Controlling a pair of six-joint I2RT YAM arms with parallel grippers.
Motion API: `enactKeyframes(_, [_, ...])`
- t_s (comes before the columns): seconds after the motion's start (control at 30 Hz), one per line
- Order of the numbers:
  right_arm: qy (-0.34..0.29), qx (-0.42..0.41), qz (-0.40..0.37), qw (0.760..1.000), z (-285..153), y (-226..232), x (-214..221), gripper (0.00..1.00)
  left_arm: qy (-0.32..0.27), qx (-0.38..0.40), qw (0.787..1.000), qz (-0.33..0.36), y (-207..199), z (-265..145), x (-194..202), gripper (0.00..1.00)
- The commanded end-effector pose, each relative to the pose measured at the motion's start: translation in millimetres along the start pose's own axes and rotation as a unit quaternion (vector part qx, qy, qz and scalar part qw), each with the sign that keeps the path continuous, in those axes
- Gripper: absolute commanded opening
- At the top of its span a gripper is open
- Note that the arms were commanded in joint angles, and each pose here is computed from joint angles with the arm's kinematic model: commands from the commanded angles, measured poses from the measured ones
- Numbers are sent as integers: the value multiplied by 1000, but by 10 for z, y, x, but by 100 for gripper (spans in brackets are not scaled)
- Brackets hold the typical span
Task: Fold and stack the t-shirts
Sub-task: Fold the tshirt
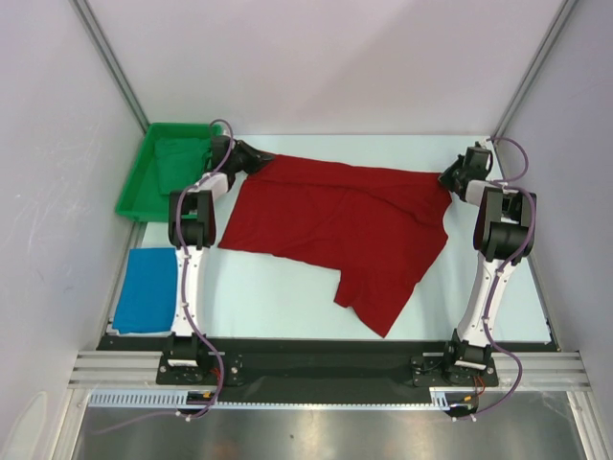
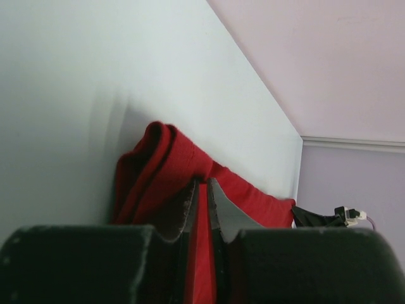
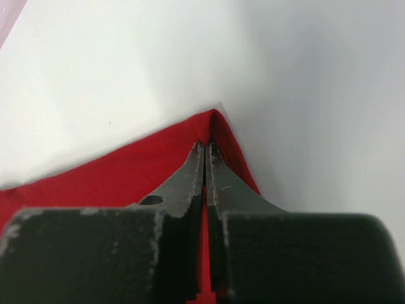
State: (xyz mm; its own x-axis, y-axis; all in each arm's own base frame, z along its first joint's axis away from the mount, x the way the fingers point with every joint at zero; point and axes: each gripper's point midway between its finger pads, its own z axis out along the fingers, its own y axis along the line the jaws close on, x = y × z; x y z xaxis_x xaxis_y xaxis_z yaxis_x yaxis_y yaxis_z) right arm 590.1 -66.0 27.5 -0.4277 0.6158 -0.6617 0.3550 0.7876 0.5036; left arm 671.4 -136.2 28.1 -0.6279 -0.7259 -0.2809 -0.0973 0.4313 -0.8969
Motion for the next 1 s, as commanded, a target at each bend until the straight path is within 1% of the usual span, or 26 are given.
enactKeyframes(0.0, [-47,68,14,996,-59,-237,-258,0,-23,-17,1000,9,112,26,-201,13])
enactKeyframes(0.03, [-58,82,17,995,-67,-296,-275,0,-24,-17,1000,11,111,33,-210,13])
enactKeyframes(0.07, [-61,79,19,995,-64,-293,-287,0,-26,-13,999,15,73,38,-237,13])
enactKeyframes(0.2, [-47,77,18,996,14,-300,-255,0,-30,-18,999,41,45,51,-301,14])
enactKeyframes(0.3, [-46,70,19,996,5,-273,-275,0,-34,-22,997,63,-39,16,-359,18])
enactKeyframes(0.33, [-38,48,20,998,1,-184,-302,0,-39,-17,997,72,-174,-32,-413,21])
enactKeyframes(0.4, [-19,48,16,999,-18,-154,-272,8,-42,-18,995,91,-290,-107,-451,26])
enactKeyframes(0.43, [-18,38,14,999,-49,-74,-340,18,-45,-18,994,98,-358,-149,-470,27])
enactKeyframes(0.47, [0,46,14,999,-93,-84,-291,22,-55,-11,992,111,-587,-268,-540,29])
enactKeyframes(0.53, [13,52,4,999,-156,-68,-309,31,-65,-14,988,139,-768,-410,-596,33])
enactKeyframes(0.57, [22,58,0,998,-246,-30,-339,39,-76,-8,983,164,-1016,-578,-652,34])
enactKeyframes(0.6, [25,63,-5,998,-301,-22,-350,41,-81,-21,982,170,-1052,-659,-672,36])
enactKeyframes(0.63, [22,73,-13,997,-367,-38,-387,49,-87,-21,979,181,-1164,-754,-692,37])
enactKeyframes(0.67, [27,81,-15,996,-491,-15,-406,51,-83,-36,978,190,-1127,-824,-657,38])
enactKeyframes(0.7, [28,89,-17,995,-565,-28,-418,54,-101,-30,973,205,-1382,-1005,-723,38])
enactKeyframes(0.73, [28,102,-26,994,-637,-65,-425,61,-104,-33,972,209,-1431,-1083,-715,39])
enactKeyframes(0.77, [31,122,-31,992,-717,-124,-410,63,-93,-49,973,206,-1312,-1128,-624,39])
enactKeyframes(0.8, [30,127,-34,991,-844,-114,-419,66,-102,-40,971,214,-1507,-1291,-625,40])
enactKeyframes(0.83, [32,140,-39,989,-905,-150,-394,69,-100,-43,971,212,-1493,-1347,-579,41])
enactKeyframes(0.87, [43,147,-47,987,-996,-172,-334,72,-88,-57,974,203,-1343,-1397,-453,41])
enactKeyframes(0.9, [47,150,-52,986,-1114,-167,-279,73,-83,-60,975,197,-1310,-1455,-373,42])
enactKeyframes(0.93, [51,150,-61,985,-1183,-122,-196,74,-86,-48,974,202,-1461,-1593,-310,42])
enactKeyframes(0.97, [51,148,-67,985,-1237,-97,-150,74,-67,-60,978,190,-1249,-1611,-106,43])
